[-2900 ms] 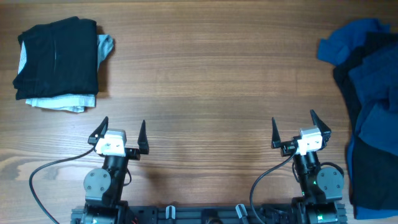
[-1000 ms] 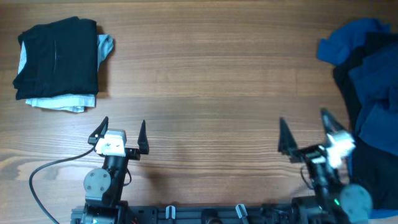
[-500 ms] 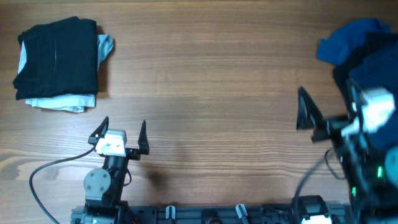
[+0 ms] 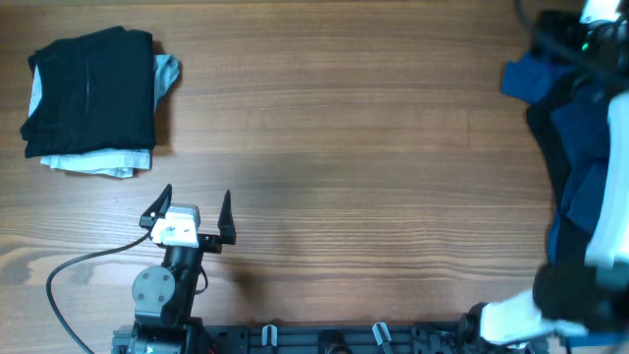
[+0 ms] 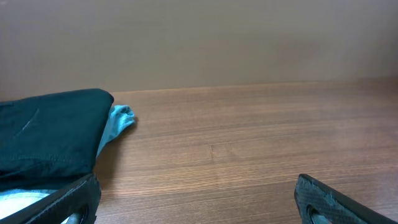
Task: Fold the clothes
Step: 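Reach the right gripper into the right clothes pile and grasp blue shorts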
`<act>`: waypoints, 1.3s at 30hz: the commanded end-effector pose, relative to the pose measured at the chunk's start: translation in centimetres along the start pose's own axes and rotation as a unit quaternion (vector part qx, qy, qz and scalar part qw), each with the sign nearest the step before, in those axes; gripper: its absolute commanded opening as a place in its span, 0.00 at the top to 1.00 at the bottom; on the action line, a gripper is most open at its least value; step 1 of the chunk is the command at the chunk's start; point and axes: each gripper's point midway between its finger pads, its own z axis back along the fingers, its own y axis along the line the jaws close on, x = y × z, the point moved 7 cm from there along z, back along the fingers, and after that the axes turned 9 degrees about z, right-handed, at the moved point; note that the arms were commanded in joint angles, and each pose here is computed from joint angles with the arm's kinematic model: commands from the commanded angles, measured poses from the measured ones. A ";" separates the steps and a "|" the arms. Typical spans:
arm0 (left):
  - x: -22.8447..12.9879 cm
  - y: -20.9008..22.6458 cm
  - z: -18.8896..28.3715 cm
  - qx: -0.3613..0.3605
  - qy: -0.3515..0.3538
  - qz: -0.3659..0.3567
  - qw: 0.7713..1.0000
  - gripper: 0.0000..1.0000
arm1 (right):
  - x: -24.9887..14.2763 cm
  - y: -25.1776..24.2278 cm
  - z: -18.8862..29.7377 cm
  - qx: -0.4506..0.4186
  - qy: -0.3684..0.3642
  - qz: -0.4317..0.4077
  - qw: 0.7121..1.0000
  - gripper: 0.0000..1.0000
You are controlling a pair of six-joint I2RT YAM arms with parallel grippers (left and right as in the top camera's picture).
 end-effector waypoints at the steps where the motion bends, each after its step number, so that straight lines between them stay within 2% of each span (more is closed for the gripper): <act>1: -0.1 0.0 0.0 -0.002 0.001 -0.005 1.000 0.00 | -3.1 -4.8 -6.4 -0.022 0.067 0.015 0.997 0.00; 3: -0.1 0.0 0.0 -0.002 0.001 -0.005 1.000 0.00 | -5.9 -6.7 -10.4 -0.017 0.110 0.026 0.993 0.01; 6: -0.1 0.0 0.0 -0.002 0.001 -0.005 1.000 0.00 | -8.7 -7.8 -14.2 -0.010 0.148 0.000 0.989 0.00; 13: -0.1 0.0 0.0 -0.002 0.001 -0.005 1.000 0.00 | -10.8 -9.4 -18.0 -0.031 0.151 -0.088 0.984 0.01; 21: -0.1 0.0 0.0 -0.002 0.001 -0.005 1.000 0.00 | -10.6 -11.3 -18.1 -0.086 0.133 -0.129 0.979 0.00; 24: -0.1 0.0 0.0 -0.002 0.001 -0.005 1.000 0.00 | -10.5 -12.4 -18.0 -0.128 0.132 -0.114 0.976 0.00; 28: -0.1 0.0 0.0 -0.002 0.001 -0.005 1.000 0.00 | -10.2 -12.2 -18.1 -0.108 0.130 -0.055 0.984 0.01; 39: -0.1 0.0 0.0 -0.002 0.001 -0.005 1.000 0.00 | -10.6 -15.5 -17.5 -0.149 0.109 -0.062 0.981 0.00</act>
